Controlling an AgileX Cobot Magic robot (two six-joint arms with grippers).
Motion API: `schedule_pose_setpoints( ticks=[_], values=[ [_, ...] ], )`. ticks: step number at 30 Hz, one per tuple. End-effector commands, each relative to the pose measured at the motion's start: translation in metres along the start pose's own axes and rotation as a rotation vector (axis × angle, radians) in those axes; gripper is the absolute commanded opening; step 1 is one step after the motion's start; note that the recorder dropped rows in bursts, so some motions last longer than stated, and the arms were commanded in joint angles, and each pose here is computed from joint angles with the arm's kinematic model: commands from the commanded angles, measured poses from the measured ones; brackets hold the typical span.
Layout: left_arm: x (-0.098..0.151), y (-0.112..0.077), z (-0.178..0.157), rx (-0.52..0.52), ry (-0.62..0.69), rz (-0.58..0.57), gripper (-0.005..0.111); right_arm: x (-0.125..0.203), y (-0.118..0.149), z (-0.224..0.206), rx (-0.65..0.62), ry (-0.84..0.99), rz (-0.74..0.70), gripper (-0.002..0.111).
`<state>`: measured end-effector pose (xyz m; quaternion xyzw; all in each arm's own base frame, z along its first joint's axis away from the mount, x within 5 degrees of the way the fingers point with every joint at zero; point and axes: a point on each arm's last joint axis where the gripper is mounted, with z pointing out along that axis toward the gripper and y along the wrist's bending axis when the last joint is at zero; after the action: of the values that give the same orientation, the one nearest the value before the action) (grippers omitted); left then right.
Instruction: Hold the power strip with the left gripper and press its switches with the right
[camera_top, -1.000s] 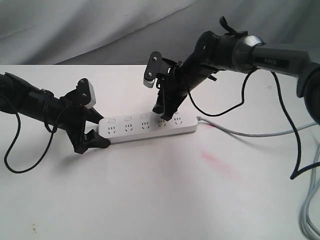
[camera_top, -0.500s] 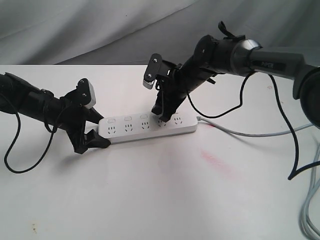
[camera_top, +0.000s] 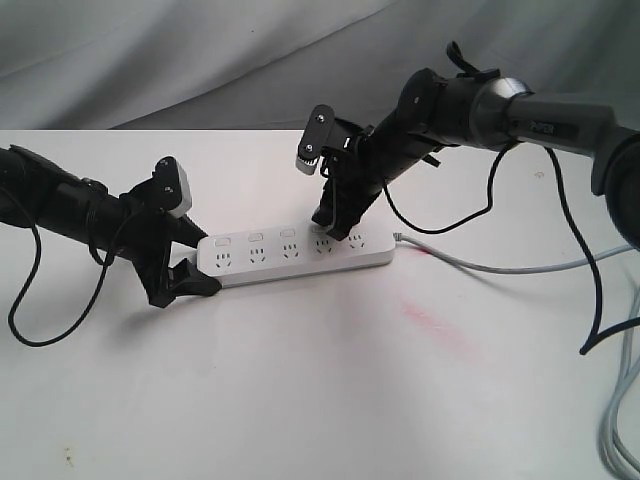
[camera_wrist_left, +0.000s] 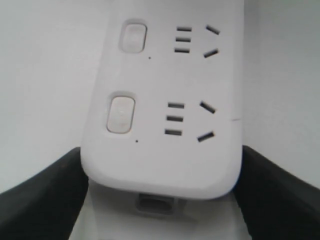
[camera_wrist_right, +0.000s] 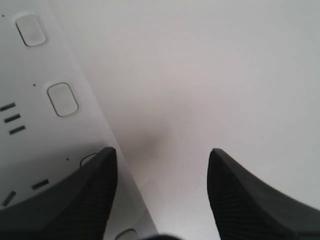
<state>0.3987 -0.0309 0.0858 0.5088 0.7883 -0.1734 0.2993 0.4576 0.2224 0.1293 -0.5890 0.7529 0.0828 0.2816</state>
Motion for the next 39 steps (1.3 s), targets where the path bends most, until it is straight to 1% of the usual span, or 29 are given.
schedule_pose_setpoints(
  ticks=[1,14,30,39],
  values=[
    [0.003,0.000,0.002,0.001,0.020,0.020,0.058,0.005,0.003,0.005,-0.026,0.020,-0.002,0.051],
    [0.003,0.000,0.002,0.001,0.020,0.020,0.058,0.006,0.005,0.005,-0.054,0.030,-0.002,0.051],
    [0.003,0.000,0.002,0.001,0.020,0.020,0.058,0.017,0.024,0.036,-0.155,0.070,0.017,0.051],
    [0.003,0.000,0.002,0.001,0.020,0.020,0.058,0.021,0.023,0.035,-0.148,0.097,-0.013,0.051]
  ],
)
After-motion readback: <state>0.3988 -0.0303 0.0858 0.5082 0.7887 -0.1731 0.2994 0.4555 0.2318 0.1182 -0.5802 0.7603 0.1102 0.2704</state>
